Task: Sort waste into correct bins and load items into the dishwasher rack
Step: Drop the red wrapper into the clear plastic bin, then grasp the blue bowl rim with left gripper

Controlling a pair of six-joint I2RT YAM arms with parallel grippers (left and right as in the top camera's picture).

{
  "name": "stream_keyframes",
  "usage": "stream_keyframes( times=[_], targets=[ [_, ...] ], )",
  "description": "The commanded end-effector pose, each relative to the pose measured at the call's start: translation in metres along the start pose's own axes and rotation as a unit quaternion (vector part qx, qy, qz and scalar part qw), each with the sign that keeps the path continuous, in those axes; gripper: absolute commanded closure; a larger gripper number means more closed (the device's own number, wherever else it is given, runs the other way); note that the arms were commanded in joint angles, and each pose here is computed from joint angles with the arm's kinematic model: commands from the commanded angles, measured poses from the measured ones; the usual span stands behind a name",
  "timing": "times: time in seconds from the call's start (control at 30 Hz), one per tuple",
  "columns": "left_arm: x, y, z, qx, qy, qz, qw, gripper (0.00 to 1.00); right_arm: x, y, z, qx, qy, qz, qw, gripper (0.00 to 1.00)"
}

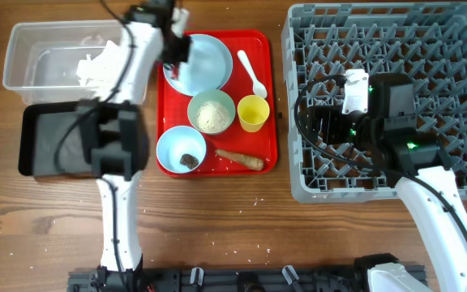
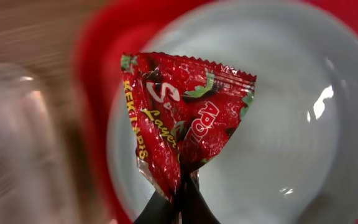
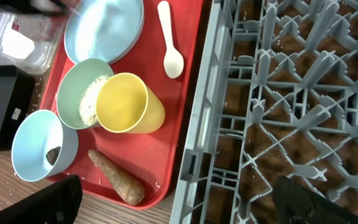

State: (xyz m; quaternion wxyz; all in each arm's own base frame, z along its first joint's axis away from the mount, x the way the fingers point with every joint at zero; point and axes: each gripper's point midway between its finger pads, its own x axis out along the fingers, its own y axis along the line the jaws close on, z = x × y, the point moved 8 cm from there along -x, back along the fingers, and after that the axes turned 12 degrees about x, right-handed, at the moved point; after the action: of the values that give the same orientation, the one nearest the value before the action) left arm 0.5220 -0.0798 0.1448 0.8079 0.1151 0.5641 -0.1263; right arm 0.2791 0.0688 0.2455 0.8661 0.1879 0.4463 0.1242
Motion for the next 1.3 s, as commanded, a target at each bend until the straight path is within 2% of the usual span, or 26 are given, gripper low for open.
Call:
stream_keyframes(
  times=[0.0, 0.1, 0.17, 0.23, 0.27, 0.3, 0.33, 0.37, 0.5, 0.63, 0.7, 0.77, 0.87, 0.93, 1.0, 1.07, 1.17, 1.27],
  targets=[
    [-0.088, 0.067, 0.002, -0.143, -0.072, 0.064, 0.985, 0.96, -0.002, 0.005, 0.004, 0.003, -0.004, 0.01, 1.0, 0.0],
    [-0.08, 0.107, -0.024, -0.208, -0.038, 0.074, 0.975, 0.96, -0.002, 0.005, 0.004, 0.004, -0.004, 0.01, 1.0, 0.0],
    [-0.081, 0.125, -0.034, -0.227, -0.032, 0.079, 0.97, 0.96, -0.002, 0.005, 0.005, 0.003, -0.005, 0.01, 1.0, 0.0],
    [-0.08, 0.131, -0.039, -0.234, -0.025, 0.081, 0.968, 0.89, -0.002, 0.005, 0.005, 0.003, -0.005, 0.01, 1.0, 0.0],
    [-0.077, 0.134, -0.04, -0.236, -0.025, 0.082, 0.968, 0.76, -0.003, 0.005, 0.005, 0.003, -0.007, 0.011, 1.0, 0.0],
    [-0.075, 0.135, -0.039, -0.235, -0.026, 0.084, 0.968, 0.48, -0.003, 0.005, 0.006, 0.002, -0.008, 0.011, 1.0, 0.0],
    [-0.075, 0.135, -0.038, -0.235, -0.029, 0.084, 0.968, 0.08, -0.002, 0.005, 0.005, 0.002, -0.007, 0.011, 1.0, 0.0],
    [-0.075, 0.135, -0.038, -0.235, -0.031, 0.085, 0.968, 0.0, -0.002, 0.005, 0.005, 0.002, -0.007, 0.011, 1.0, 0.0],
    [-0.08, 0.133, -0.038, -0.233, -0.029, 0.079, 0.969, 0.0, -0.002, 0.005, 0.005, 0.002, -0.007, 0.011, 1.0, 0.0],
    [-0.145, 0.098, -0.049, -0.217, -0.02, 0.051, 0.974, 0.0, -0.002, 0.005, 0.005, 0.002, -0.007, 0.011, 1.0, 0.01],
    [-0.169, 0.079, -0.061, -0.223, 0.005, 0.04, 0.974, 0.0, -0.002, 0.005, 0.005, 0.002, -0.007, 0.011, 1.0, 0.0],
    [-0.178, 0.044, -0.077, -0.212, 0.066, -0.029, 0.975, 0.0, -0.002, 0.005, 0.005, 0.002, -0.007, 0.011, 1.0, 0.0],
    [-0.165, 0.015, -0.09, -0.203, 0.136, -0.043, 0.969, 0.01, -0.003, 0.005, 0.006, 0.002, -0.008, 0.011, 1.0, 0.0],
    [-0.144, -0.018, -0.095, -0.179, 0.177, -0.05, 0.967, 0.06, -0.002, 0.005, 0.006, 0.002, -0.008, 0.011, 1.0, 0.0],
    [-0.133, -0.045, -0.101, -0.169, 0.192, -0.017, 0.967, 0.06, -0.002, 0.005, 0.005, 0.002, -0.007, 0.011, 1.0, 0.0],
    [-0.138, -0.065, -0.108, -0.162, 0.181, 0.007, 0.97, 0.04, -0.002, 0.005, 0.005, 0.002, -0.007, 0.011, 1.0, 0.0],
    [-0.148, -0.094, -0.125, -0.153, 0.148, -0.021, 0.977, 0.04, -0.002, 0.005, 0.006, 0.002, -0.009, 0.012, 1.0, 0.0],
    [-0.115, -0.125, -0.154, -0.113, 0.117, -0.034, 0.986, 0.05, -0.003, 0.006, 0.007, 0.001, -0.01, 0.012, 1.0, 0.0]
  ],
)
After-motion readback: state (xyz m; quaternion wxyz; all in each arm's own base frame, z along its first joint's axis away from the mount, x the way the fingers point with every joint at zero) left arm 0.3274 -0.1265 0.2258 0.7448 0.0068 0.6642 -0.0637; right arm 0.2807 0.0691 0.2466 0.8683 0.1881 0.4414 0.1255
